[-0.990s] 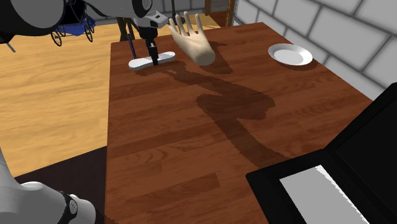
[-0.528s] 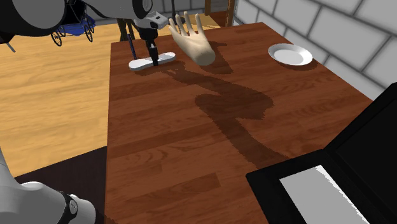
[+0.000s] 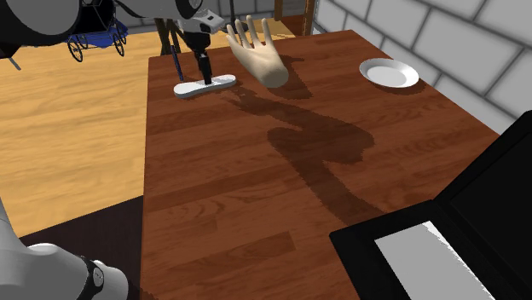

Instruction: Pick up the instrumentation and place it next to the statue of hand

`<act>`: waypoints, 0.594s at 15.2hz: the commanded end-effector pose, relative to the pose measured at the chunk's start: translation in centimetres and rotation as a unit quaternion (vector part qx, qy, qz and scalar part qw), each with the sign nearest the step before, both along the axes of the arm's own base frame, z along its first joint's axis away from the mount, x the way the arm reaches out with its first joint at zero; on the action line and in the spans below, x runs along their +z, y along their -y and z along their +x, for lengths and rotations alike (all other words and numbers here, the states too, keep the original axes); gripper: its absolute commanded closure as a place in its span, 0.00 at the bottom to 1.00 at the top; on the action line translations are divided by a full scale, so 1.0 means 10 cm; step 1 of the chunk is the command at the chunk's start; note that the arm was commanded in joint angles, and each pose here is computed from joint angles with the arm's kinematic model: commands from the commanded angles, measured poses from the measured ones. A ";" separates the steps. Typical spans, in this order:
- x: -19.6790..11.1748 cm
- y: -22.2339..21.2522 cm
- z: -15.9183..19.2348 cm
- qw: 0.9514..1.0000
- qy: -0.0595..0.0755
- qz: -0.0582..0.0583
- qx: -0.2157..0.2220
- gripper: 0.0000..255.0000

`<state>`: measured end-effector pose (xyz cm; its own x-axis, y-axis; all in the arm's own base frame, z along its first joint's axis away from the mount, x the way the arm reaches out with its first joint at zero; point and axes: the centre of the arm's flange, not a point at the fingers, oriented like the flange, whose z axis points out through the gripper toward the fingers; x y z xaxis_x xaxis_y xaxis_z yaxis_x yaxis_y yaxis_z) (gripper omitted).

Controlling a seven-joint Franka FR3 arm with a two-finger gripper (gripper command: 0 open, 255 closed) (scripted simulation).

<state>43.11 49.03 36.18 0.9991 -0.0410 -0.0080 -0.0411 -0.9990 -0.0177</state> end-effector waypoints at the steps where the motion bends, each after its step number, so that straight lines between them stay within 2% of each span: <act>1: 0.24 0.00 0.01 1.000 0.000 0.000 0.000 0.00; 2: 0.35 0.00 0.01 1.000 0.000 0.000 0.000 0.00; 9: 0.35 0.00 0.01 1.000 0.000 0.000 0.000 0.00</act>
<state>43.22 49.04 39.65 0.9991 -0.0409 -0.0081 -0.0410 -0.9990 -0.0174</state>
